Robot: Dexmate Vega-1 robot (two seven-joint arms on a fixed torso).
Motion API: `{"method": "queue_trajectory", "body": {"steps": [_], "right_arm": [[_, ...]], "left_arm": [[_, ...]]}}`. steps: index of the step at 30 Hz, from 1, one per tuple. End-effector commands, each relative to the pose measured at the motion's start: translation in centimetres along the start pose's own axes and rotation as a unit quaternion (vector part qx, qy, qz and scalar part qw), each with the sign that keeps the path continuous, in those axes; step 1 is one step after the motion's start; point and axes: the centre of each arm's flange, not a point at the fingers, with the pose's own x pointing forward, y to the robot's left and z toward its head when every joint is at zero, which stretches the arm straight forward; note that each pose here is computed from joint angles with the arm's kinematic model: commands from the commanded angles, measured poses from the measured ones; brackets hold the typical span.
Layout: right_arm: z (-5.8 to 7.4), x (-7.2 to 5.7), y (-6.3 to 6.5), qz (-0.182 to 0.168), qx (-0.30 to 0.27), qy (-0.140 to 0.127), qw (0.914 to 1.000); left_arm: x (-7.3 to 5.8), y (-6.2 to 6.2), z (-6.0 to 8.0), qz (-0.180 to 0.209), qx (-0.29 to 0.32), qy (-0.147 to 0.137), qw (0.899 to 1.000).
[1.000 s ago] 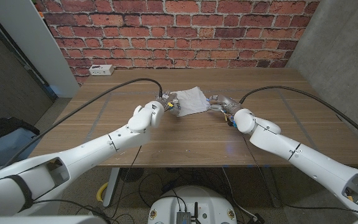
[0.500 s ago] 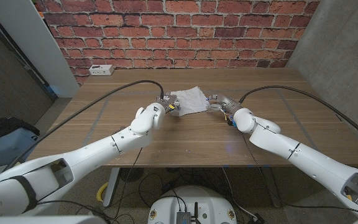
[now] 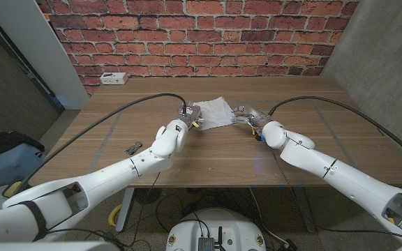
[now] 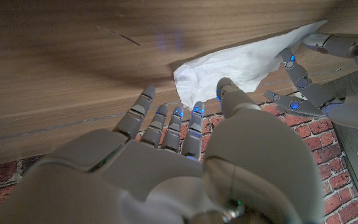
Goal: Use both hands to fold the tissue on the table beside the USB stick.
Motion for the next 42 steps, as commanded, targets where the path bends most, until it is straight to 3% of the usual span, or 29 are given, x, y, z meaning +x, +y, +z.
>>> {"method": "queue_trajectory", "body": {"steps": [1, 9, 14, 18, 23, 28, 42], "right_arm": [[0.0, 0.4, -0.1, 0.001, -0.002, 0.001, 1.0000], [0.2, 0.8, -0.2, 0.002, -0.007, 0.000, 1.0000], [0.5, 1.3, -0.2, 0.004, -0.004, -0.003, 1.0000], [0.8, 1.6, -0.2, 0.004, -0.002, -0.007, 1.0000], [1.1, 1.7, -0.2, 0.003, 0.001, -0.010, 0.9999], [1.2, 1.8, -0.3, 0.003, 0.003, -0.009, 0.9999], [1.1, 1.5, -0.5, -0.003, 0.010, -0.009, 0.9999]], "left_arm": [[0.6, -1.8, -0.3, 0.005, -0.001, 0.022, 1.000], [0.7, -0.2, -1.1, -0.058, -0.055, -0.005, 0.997], [-0.8, 1.7, -0.8, -0.015, -0.053, -0.026, 0.998], [-1.5, 2.9, -0.9, -0.007, -0.059, -0.038, 0.997], [-2.2, 4.0, -0.9, -0.001, -0.015, -0.020, 1.000], [-2.6, 3.9, -0.8, 0.032, 0.010, -0.009, 0.999], [-1.5, 2.4, -0.4, 0.009, 0.048, 0.001, 0.999]]}}
